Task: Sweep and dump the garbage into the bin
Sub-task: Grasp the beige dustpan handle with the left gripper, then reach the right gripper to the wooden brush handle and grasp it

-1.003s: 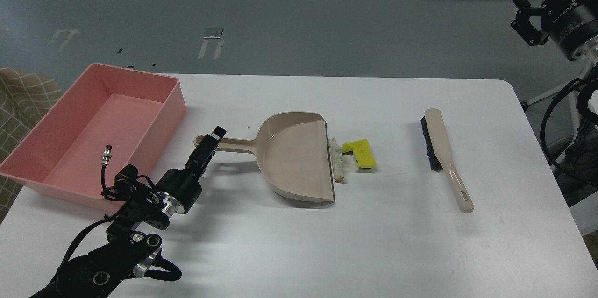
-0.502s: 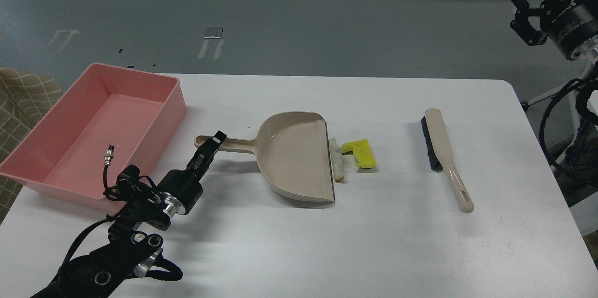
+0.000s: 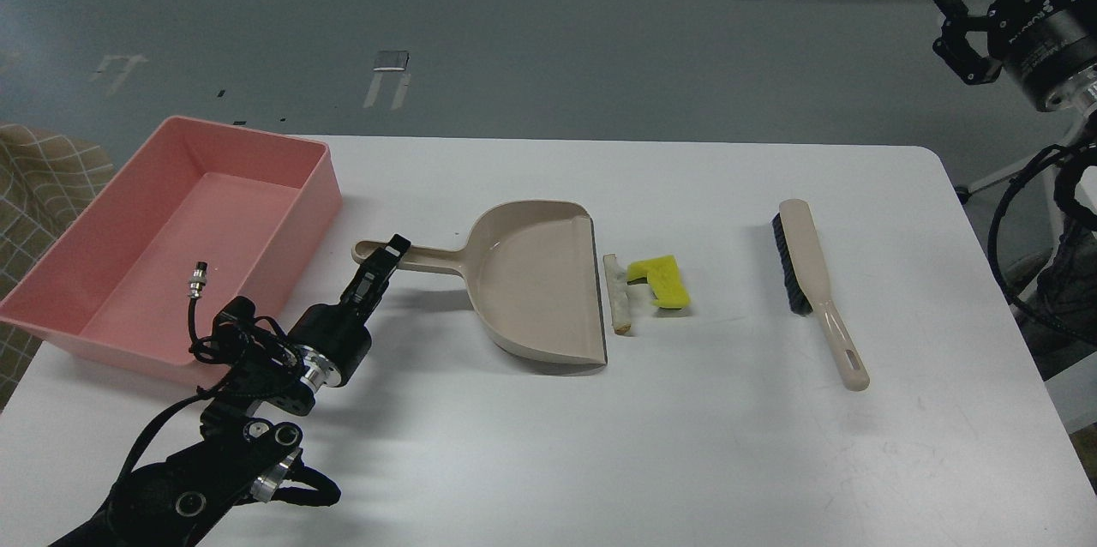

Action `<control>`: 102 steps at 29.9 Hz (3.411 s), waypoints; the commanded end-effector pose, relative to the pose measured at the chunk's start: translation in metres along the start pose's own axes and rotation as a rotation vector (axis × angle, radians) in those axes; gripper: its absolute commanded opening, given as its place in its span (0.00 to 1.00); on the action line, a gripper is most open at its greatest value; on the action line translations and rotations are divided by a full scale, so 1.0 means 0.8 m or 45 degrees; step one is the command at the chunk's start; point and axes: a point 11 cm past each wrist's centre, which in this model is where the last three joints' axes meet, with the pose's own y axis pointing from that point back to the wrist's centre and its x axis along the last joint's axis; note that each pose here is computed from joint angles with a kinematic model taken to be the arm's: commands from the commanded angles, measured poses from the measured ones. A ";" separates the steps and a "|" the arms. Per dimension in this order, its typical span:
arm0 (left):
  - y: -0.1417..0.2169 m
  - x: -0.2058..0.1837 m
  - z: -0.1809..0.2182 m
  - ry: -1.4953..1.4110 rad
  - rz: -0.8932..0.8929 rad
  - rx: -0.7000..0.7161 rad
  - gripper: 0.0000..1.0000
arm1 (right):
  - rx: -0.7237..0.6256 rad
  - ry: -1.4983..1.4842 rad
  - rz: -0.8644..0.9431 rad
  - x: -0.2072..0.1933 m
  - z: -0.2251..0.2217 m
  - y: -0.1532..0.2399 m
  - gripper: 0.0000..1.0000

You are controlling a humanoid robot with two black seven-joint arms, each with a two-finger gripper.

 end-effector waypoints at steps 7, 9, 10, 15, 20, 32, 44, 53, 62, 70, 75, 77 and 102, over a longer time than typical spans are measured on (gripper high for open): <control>-0.003 -0.001 0.012 0.007 -0.004 -0.035 0.00 | -0.388 0.505 -0.152 0.021 0.014 0.068 1.00; -0.004 0.000 0.013 0.007 -0.006 -0.038 0.00 | -0.524 0.656 -0.220 0.021 0.022 0.092 1.00; -0.004 -0.001 0.013 0.007 -0.009 -0.038 0.00 | -0.600 0.726 -0.267 0.018 0.027 0.107 1.00; -0.006 -0.001 0.016 0.006 -0.013 -0.046 0.00 | -0.824 0.905 -0.361 0.024 0.046 0.155 1.00; -0.004 -0.010 0.017 0.010 -0.050 -0.051 0.00 | -0.955 1.068 -0.454 0.023 0.068 0.179 1.00; -0.008 -0.014 0.027 -0.002 -0.080 -0.084 0.00 | -1.071 1.264 -0.724 -0.024 0.129 0.208 1.00; -0.013 -0.010 0.035 -0.012 -0.077 -0.109 0.00 | -1.095 1.270 -0.817 -0.052 0.171 0.213 0.97; -0.013 -0.009 0.034 -0.013 -0.077 -0.106 0.00 | -1.095 1.301 -0.860 -0.064 0.186 0.214 0.83; -0.013 -0.009 0.034 -0.012 -0.075 -0.107 0.00 | -1.101 1.279 -0.901 -0.081 0.209 0.219 0.80; -0.013 -0.008 0.035 -0.014 -0.075 -0.110 0.00 | -1.087 1.272 -0.913 -0.090 0.213 0.215 0.78; -0.013 -0.008 0.035 -0.013 -0.076 -0.108 0.00 | -1.089 1.277 -0.907 -0.087 0.210 0.215 0.78; -0.013 -0.009 0.035 -0.012 -0.076 -0.109 0.00 | -1.085 1.280 -0.906 -0.087 0.209 0.214 0.79; -0.013 -0.010 0.038 -0.009 -0.074 -0.120 0.00 | -1.122 1.316 -0.899 -0.088 0.205 0.212 0.16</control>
